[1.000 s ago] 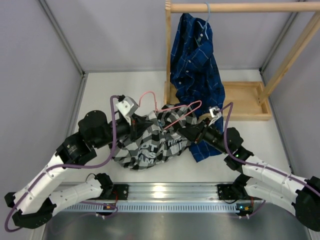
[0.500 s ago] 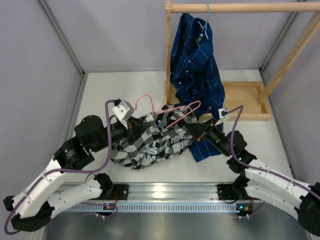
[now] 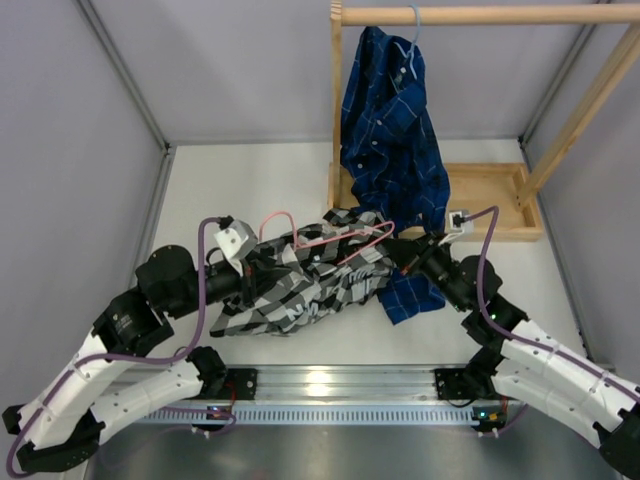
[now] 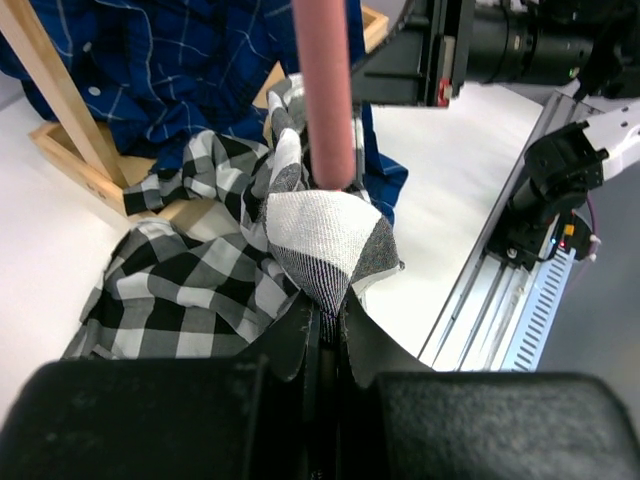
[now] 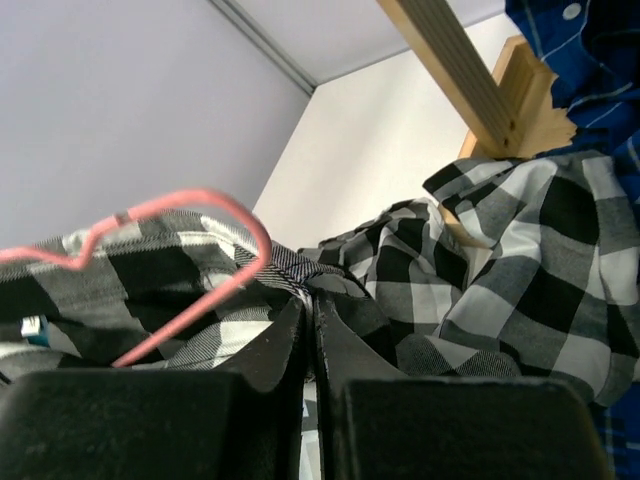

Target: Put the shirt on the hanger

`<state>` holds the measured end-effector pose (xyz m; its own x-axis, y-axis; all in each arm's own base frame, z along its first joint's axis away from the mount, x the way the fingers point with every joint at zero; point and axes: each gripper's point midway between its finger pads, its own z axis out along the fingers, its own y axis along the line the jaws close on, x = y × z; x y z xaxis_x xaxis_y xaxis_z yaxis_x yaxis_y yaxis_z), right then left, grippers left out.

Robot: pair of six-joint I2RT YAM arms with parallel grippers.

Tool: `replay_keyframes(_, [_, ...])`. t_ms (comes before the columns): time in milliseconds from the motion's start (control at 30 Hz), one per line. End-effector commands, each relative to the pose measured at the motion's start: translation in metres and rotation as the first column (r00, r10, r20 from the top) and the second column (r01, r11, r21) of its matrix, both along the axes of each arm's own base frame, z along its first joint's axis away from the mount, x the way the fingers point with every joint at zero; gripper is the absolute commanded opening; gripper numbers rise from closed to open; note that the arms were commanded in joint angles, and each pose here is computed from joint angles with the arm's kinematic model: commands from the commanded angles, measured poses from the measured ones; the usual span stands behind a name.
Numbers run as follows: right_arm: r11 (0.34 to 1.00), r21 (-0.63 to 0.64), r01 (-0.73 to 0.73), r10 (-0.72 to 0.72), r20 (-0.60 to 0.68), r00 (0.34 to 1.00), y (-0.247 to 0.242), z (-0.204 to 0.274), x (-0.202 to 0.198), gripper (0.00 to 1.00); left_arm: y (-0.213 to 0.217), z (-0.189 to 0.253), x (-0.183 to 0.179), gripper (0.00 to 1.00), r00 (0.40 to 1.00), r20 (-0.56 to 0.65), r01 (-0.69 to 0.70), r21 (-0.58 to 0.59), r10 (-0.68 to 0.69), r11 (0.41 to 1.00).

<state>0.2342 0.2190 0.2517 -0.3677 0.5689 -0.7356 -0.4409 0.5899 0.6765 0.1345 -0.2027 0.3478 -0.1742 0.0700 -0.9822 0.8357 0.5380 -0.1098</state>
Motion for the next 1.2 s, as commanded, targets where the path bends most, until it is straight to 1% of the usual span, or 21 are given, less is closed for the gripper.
replay_keyframes(0, [0.988, -0.081, 0.13, -0.129, 0.01, 0.992, -0.022, 0.014, 0.015, 0.0, 0.004, -0.003, -0.014, 0.0, 0.999, -0.003, 0.045, -0.007, -0.045, 0.999])
replay_keyframes(33, [0.985, -0.089, 0.148, -0.147, 0.021, 0.989, -0.025, 0.021, 0.017, 0.0, 0.006, -0.008, -0.016, 0.0, 0.999, -0.014, 0.049, 0.008, -0.049, 0.999])
replay_keyframes(67, [0.981, -0.114, 0.157, -0.157, 0.008, 0.987, -0.027, 0.017, 0.018, 0.0, 0.006, -0.011, -0.016, 0.0, 0.999, -0.02, 0.051, 0.016, -0.05, 0.999])
replay_keyframes(167, [0.971, -0.143, 0.189, -0.188, 0.023, 0.982, -0.034, 0.024, 0.022, 0.0, 0.007, -0.023, -0.02, 0.0, 0.997, -0.042, 0.065, 0.044, -0.063, 0.997])
replay_keyframes(267, [0.953, -0.213, 0.215, -0.212, 0.041, 0.976, -0.039, 0.026, 0.028, 0.0, 0.009, -0.035, -0.02, 0.0, 0.996, -0.066, 0.061, 0.079, -0.056, 0.995])
replay_keyframes(333, [0.925, -0.295, 0.241, -0.234, 0.06, 0.97, -0.045, 0.03, 0.033, 0.0, 0.01, -0.041, -0.019, 0.0, 0.996, -0.076, 0.058, 0.099, -0.05, 0.993])
replay_keyframes(400, [0.894, -0.379, 0.238, -0.235, 0.054, 0.97, -0.045, 0.023, 0.039, 0.0, 0.012, -0.047, -0.019, 0.0, 0.995, -0.087, 0.054, 0.123, -0.043, 0.991])
replay_keyframes(433, [0.884, -0.401, 0.24, -0.225, 0.085, 0.971, -0.045, 0.035, 0.041, 0.0, 0.012, -0.049, -0.019, 0.0, 0.994, -0.094, 0.06, 0.134, -0.048, 0.989])
replay_keyframes(500, [0.861, -0.451, 0.236, -0.222, 0.084, 0.971, -0.043, 0.034, 0.047, 0.0, 0.013, -0.053, -0.02, 0.0, 0.994, -0.104, 0.06, 0.152, -0.044, 0.987])
replay_keyframes(567, [0.846, -0.48, 0.231, -0.205, 0.106, 0.973, -0.04, 0.045, 0.05, 0.0, 0.016, -0.051, -0.017, 0.0, 0.995, -0.101, 0.04, 0.161, -0.024, 0.986])
replay_keyframes(700, [0.889, -0.445, 0.111, -0.049, 0.15, 0.988, -0.017, 0.069, 0.036, 0.0, 0.019, -0.044, -0.011, 0.0, 0.995, -0.096, -0.001, 0.154, 0.016, 0.988])
replay_keyframes(767, [0.91, -0.405, 0.089, -0.016, 0.179, 0.984, -0.013, 0.083, 0.029, 0.0, 0.017, -0.038, -0.012, 0.0, 0.995, -0.097, 0.009, 0.152, 0.006, 0.988])
replay_keyframes(833, [0.923, -0.384, 0.028, 0.053, 0.2, 0.978, -0.005, 0.09, 0.019, 0.0, 0.014, -0.037, -0.006, 0.0, 0.995, -0.101, -0.006, 0.164, 0.023, 0.987])
replay_keyframes(867, [0.934, -0.356, 0.013, 0.074, 0.23, 0.97, -0.003, 0.1, 0.014, 0.0, 0.014, -0.035, -0.003, 0.0, 0.994, -0.103, -0.019, 0.163, 0.037, 0.986])
replay_keyframes(900, [0.938, -0.345, -0.03, 0.117, 0.235, 0.965, 0.003, 0.102, 0.007, 0.0, 0.017, -0.031, 0.008, 0.0, 0.99, -0.097, -0.086, 0.169, 0.103, 0.982])
replay_keyframes(967, [0.944, -0.314, -0.105, 0.185, 0.237, 0.954, 0.011, 0.104, -0.006, 0.0, 0.02, -0.017, 0.023, 0.0, 0.978, -0.08, -0.179, 0.131, 0.19, 0.975])
replay_keyframes(1000, [0.944, -0.284, -0.169, 0.239, 0.233, 0.943, 0.019, 0.104, -0.016, 0.0, 0.025, -0.007, 0.033, 0.0, 0.966, -0.06, -0.244, 0.104, 0.251, 0.964])
replay_keyframes(1033, [0.943, -0.265, -0.199, 0.263, 0.23, 0.937, 0.022, 0.104, -0.021, 0.0, 0.024, 0.002, 0.036, 0.0, 0.963, -0.051, -0.261, 0.069, 0.265, 0.963])
replay_keyframes(1067, [0.948, -0.228, -0.221, 0.279, 0.264, 0.923, 0.022, 0.113, -0.029, 0.0, 0.019, 0.02, 0.04, 0.0, 0.964, -0.023, -0.266, -0.003, 0.266, 0.964])
replay_keyframes(1100, [0.943, -0.196, -0.27, 0.319, 0.29, 0.902, 0.027, 0.116, -0.038, 0.0, 0.017, 0.028, 0.043, 0.0, 0.963, -0.012, -0.269, -0.038, 0.269, 0.962])
replay_keyframes(1167, [0.932, -0.103, -0.348, 0.362, 0.295, 0.884, 0.033, 0.124, -0.053, 0.0, 0.009, 0.047, 0.053, 0.0, 0.958, 0.016, -0.282, -0.108, 0.286, 0.953])
